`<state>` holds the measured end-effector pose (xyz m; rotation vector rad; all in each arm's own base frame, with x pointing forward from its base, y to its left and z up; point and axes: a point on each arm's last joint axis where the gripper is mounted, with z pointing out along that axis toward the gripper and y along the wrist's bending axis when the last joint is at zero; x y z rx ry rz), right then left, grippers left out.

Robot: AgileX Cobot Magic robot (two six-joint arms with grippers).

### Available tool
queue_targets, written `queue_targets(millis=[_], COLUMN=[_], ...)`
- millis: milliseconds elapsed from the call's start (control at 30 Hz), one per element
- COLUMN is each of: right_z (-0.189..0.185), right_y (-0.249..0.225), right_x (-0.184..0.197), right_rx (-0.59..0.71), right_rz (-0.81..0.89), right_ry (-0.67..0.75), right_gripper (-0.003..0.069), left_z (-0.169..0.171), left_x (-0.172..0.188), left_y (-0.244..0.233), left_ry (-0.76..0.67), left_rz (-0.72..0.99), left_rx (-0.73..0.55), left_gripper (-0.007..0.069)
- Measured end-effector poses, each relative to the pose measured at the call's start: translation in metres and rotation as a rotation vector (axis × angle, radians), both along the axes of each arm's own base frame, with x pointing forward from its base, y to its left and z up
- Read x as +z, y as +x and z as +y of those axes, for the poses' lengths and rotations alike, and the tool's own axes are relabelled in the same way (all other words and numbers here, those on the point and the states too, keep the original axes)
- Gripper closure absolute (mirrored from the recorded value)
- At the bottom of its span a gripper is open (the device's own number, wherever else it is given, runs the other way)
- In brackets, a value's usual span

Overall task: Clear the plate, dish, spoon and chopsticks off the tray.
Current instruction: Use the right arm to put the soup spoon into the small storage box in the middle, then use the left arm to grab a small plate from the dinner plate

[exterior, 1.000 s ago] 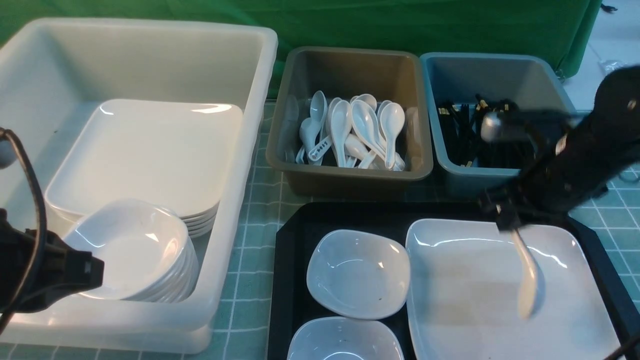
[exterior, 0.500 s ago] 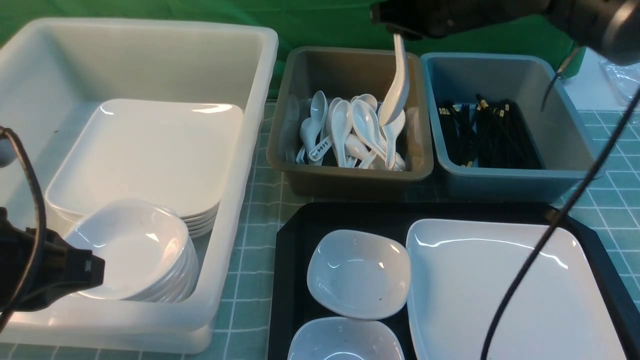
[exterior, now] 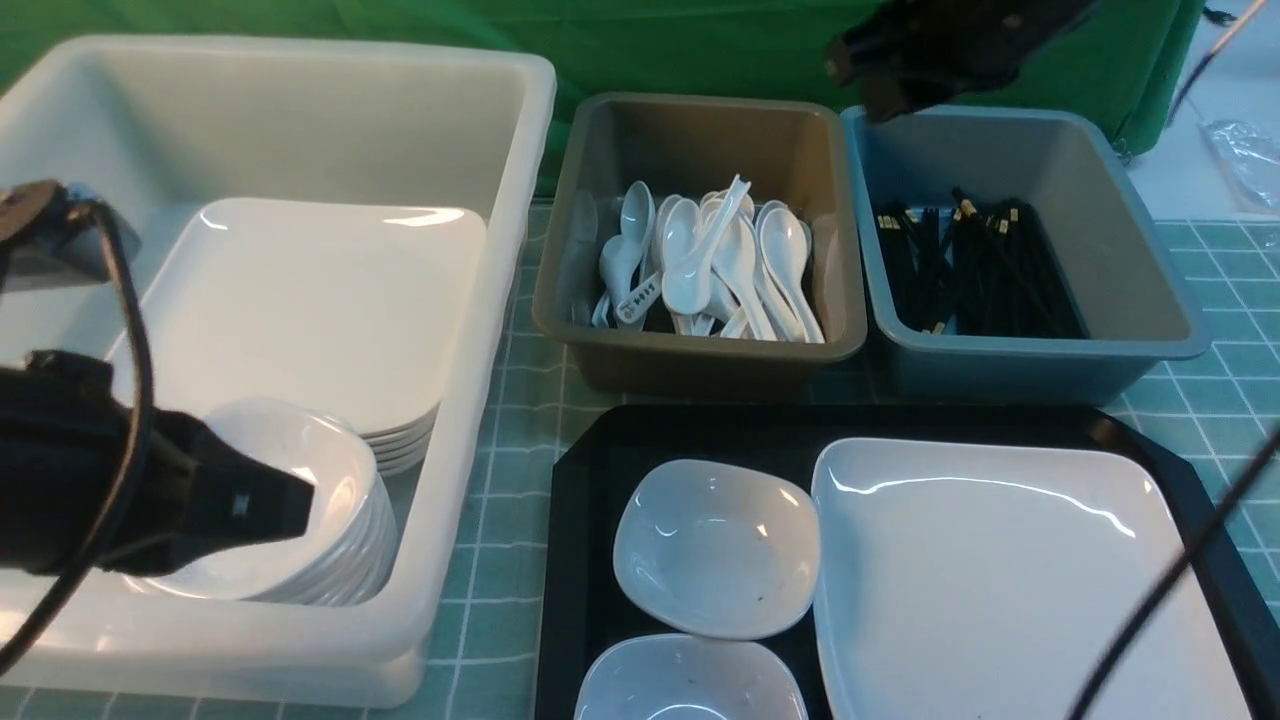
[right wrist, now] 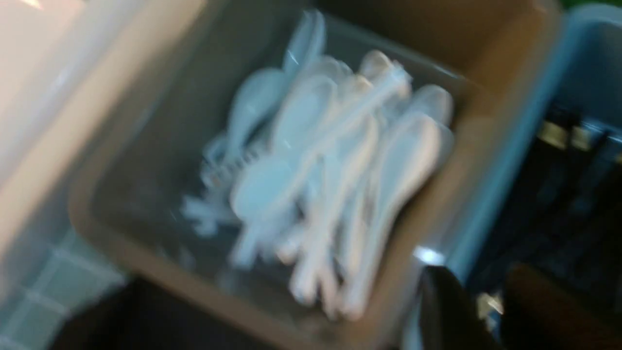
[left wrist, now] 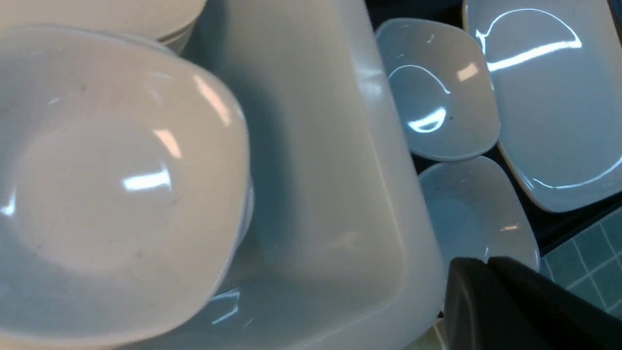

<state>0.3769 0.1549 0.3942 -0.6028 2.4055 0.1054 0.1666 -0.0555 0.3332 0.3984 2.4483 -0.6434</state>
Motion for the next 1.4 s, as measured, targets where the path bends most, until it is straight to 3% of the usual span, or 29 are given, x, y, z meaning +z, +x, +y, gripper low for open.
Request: queue_targets(millis=[67,200,400,600,700,867,967,1100,1400], right_z=[-0.014,-0.035,-0.057,-0.076,-0.081,-0.088,-0.091,-0.092,-0.091], right_y=[-0.025,-0.071,-0.125,-0.171,-0.185,-0.202,-0.208,-0.210,-0.210], right_x=[0.021,0.036,0.016,-0.005,-0.008,-0.002,0.003,0.003,0.003], right_rx=[-0.006,-0.002,0.001,0.000,-0.012,-0.021,-0.031,-0.040,-0.039], right_rz=[0.001,0.027,0.058,0.030,0.020,-0.016,-0.036,-0.032,-0.031], right_ry=[-0.040,-0.073,-0.087,-0.073,-0.060,-0.037,-0.020,-0.014,-0.012], right_gripper=[0.0608,0.0632,0.0636,0.0637,0.0637,0.0637,0.0637,0.0637,0.0637], left_z=[-0.014,-0.063,-0.138,-0.183,-0.189,-0.193,-0.197,-0.201,-0.204], left_x=[0.006,0.005,-0.030,-0.069,-0.086,-0.118,-0.130,-0.142,-0.156], left_y=[0.006,0.019,0.032,0.057,0.068,0.082,0.086,0.092,0.092], left_ry=[0.023,0.106,0.274,0.361,0.413,0.519,0.531,0.524,0.530], left_rz=[0.013,0.083,0.186,0.263,0.270,0.274,0.276,0.267,0.317], left_rx=[-0.054,-0.178,-0.324,-0.375,-0.371,-0.384,-0.384,-0.372,-0.360], left_gripper=[0.0624,0.0625,0.0625,0.0573,0.0519,0.0356,0.0244,0.0158,0.0127])
